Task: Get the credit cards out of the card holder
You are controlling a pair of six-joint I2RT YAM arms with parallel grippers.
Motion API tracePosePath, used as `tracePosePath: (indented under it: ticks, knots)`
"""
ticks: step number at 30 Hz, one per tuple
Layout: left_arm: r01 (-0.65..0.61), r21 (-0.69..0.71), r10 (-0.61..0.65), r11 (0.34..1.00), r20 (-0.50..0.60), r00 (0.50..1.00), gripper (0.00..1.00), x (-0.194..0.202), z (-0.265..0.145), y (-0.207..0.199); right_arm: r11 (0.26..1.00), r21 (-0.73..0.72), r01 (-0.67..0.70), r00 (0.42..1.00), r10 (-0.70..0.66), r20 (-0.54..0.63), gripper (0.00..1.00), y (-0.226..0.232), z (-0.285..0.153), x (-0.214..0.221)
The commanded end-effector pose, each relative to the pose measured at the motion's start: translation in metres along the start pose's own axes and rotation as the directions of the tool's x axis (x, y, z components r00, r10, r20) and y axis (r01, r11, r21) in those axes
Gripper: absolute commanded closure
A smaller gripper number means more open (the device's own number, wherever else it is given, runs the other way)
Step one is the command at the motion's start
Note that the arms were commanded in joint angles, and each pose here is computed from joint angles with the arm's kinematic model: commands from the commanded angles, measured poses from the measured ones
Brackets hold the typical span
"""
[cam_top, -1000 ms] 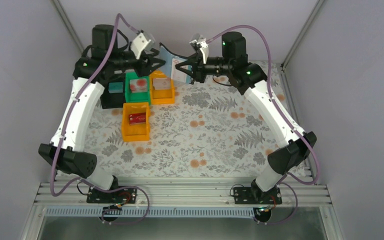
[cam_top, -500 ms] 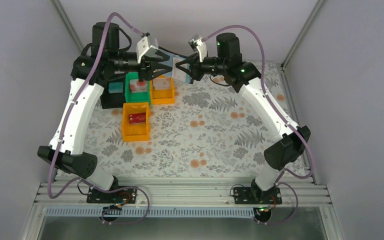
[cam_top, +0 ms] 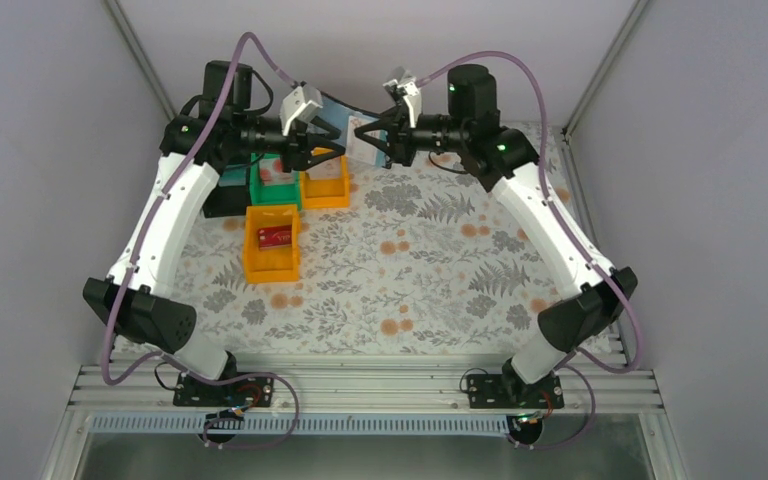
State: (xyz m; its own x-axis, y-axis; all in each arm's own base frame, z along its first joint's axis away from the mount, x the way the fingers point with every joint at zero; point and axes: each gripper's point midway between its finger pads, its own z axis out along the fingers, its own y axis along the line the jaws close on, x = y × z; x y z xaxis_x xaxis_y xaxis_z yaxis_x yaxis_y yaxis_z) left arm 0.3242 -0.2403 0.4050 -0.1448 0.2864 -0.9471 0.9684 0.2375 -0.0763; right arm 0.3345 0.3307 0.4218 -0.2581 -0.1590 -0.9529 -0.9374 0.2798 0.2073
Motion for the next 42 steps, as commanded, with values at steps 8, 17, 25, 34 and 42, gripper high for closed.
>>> tracePosePath:
  ticks: [8, 17, 25, 34, 42]
  knots:
    - [-0.045, 0.038, 0.043, 0.998, 0.05, 0.998, 0.68, -0.027, 0.007, -0.02, 0.988, -0.093, 0.126, 0.99, -0.119, 0.071, 0.96, 0.036, -0.011, -0.022]
    - [-0.068, 0.106, 0.056, 0.992, 0.108, 0.993, 0.76, -0.049, 0.002, -0.033, 0.993, -0.072, 0.09, 0.995, -0.087, 0.044, 0.96, 0.023, 0.003, -0.015]
    - [-0.026, 0.126, 0.015, 0.992, 0.089, 0.996, 0.9, -0.037, 0.011, -0.029, 0.992, -0.104, 0.077, 0.996, -0.07, 0.062, 0.96, 0.02, 0.013, -0.023]
    - [0.002, 0.151, -0.017, 0.989, 0.097, 0.995, 0.98, -0.036, 0.004, -0.03, 0.975, -0.2, 0.101, 0.995, -0.097, 0.03, 0.91, 0.032, 0.007, -0.008]
    - [0.191, 0.209, -0.214, 0.959, 0.095, 0.972, 0.97, -0.001, 0.013, -0.003, 0.963, -0.267, -0.033, 0.998, 0.02, -0.053, 0.82, 0.011, 0.021, 0.038]
